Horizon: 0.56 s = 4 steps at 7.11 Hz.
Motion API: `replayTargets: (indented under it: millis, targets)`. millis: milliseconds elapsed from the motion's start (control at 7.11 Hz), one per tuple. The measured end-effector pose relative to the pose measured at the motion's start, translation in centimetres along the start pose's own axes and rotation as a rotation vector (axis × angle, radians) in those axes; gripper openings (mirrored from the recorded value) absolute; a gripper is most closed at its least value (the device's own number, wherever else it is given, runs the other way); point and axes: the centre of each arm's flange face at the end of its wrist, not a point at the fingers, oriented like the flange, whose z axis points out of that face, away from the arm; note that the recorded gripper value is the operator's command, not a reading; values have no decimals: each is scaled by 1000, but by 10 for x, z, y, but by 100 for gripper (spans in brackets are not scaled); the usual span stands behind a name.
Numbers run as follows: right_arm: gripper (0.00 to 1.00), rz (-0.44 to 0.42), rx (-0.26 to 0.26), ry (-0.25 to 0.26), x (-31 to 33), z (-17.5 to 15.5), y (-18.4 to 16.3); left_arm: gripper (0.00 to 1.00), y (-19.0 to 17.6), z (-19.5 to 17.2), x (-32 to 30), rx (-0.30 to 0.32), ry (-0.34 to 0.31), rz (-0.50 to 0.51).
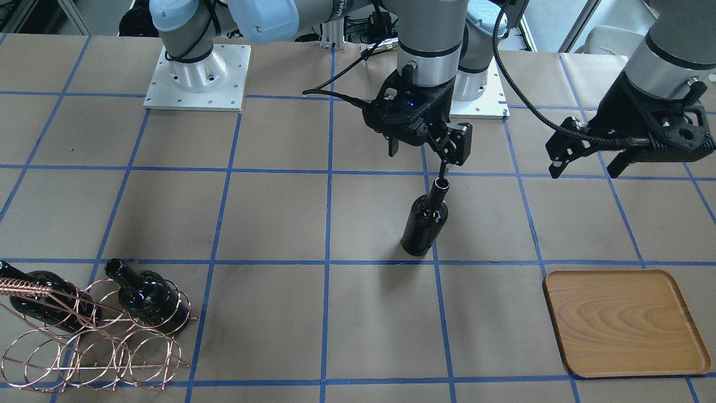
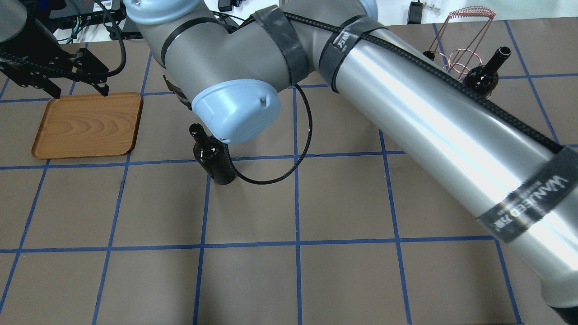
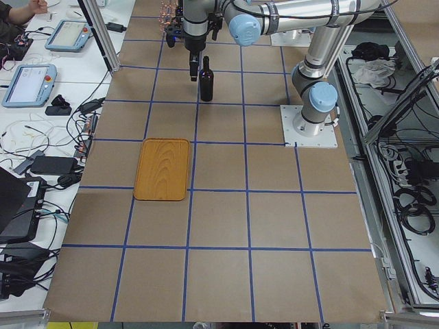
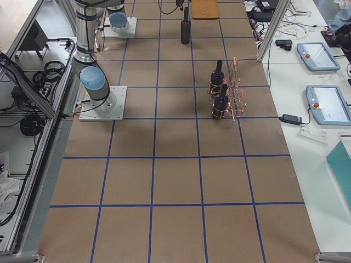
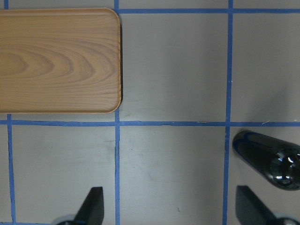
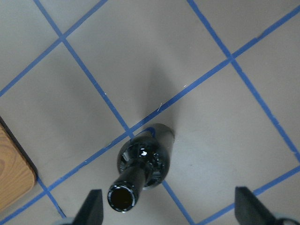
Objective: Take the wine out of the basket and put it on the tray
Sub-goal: 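Set the bottle upright on the table and open the right gripper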
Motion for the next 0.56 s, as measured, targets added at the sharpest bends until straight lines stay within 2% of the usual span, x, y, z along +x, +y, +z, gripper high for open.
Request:
replayTargets:
  millis: [141,422,563]
  targets:
    - [100,-76,10,37,23,-22,-15,100,1,-1,1,-2,0,2]
    - [100,-226,29,58,78,-73,-61,100,-2,7,9,-19,13,0]
    - [100,-286,21,83,107,-92,-83,100,-3,10,17,-25,20,1]
